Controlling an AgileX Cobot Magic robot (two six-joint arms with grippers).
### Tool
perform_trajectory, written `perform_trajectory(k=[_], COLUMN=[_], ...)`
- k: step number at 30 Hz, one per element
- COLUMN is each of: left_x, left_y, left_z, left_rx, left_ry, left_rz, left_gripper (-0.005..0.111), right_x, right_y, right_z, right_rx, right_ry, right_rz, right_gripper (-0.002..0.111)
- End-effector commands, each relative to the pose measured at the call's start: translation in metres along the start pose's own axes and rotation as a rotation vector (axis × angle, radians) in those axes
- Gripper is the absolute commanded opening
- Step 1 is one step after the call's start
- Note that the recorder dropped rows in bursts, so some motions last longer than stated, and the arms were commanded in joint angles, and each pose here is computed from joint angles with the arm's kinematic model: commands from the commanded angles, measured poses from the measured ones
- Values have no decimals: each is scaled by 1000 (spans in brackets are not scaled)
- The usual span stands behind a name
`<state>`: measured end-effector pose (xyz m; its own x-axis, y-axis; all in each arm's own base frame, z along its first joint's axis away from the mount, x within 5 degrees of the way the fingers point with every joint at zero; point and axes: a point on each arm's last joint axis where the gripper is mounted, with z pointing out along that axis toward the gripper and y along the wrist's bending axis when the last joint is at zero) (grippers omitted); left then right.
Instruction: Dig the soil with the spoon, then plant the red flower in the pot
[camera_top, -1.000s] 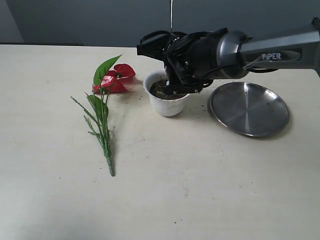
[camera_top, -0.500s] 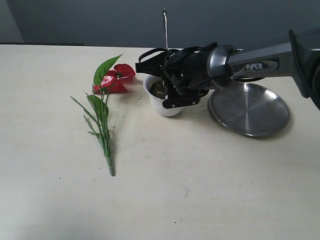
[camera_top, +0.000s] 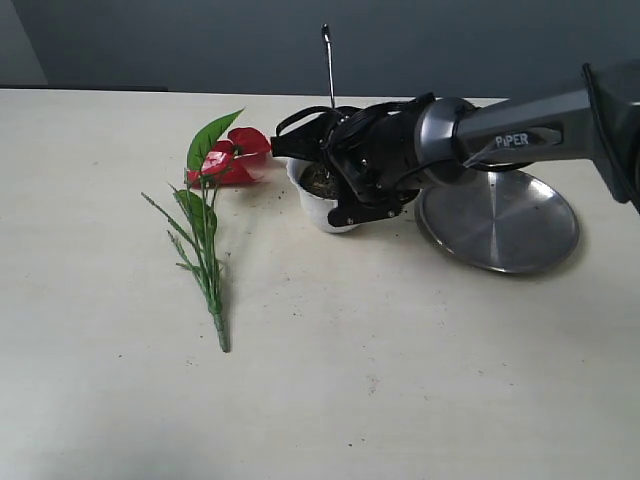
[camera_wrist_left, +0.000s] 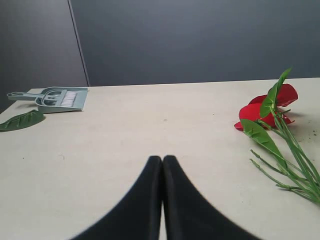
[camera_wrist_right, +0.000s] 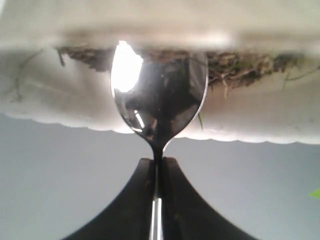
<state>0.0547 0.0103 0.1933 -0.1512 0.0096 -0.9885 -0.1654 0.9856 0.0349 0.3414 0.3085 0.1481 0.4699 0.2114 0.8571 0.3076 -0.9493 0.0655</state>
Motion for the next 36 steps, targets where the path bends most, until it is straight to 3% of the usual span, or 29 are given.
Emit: perform_trajectory(k=[1, 18, 28, 36], left_x=[2, 2, 2, 2], left_y=[0, 0, 0, 0], left_z=[0, 0, 0, 0], left_rx=[0, 0, 0, 0], left_ry=[2, 2, 2, 2], left_rz=[-4, -4, -4, -4], left_gripper=[0, 0, 0, 0], right_x=[-3, 22, 35, 21], right_y=[-9, -6, -4, -4], right_z=[-7, -26, -13, 4], right_rx=[17, -2, 2, 1], right_ry=[-3, 73, 99, 58], right_rz=[-20, 8, 39, 28], right_gripper=[-1, -1, -1, -1])
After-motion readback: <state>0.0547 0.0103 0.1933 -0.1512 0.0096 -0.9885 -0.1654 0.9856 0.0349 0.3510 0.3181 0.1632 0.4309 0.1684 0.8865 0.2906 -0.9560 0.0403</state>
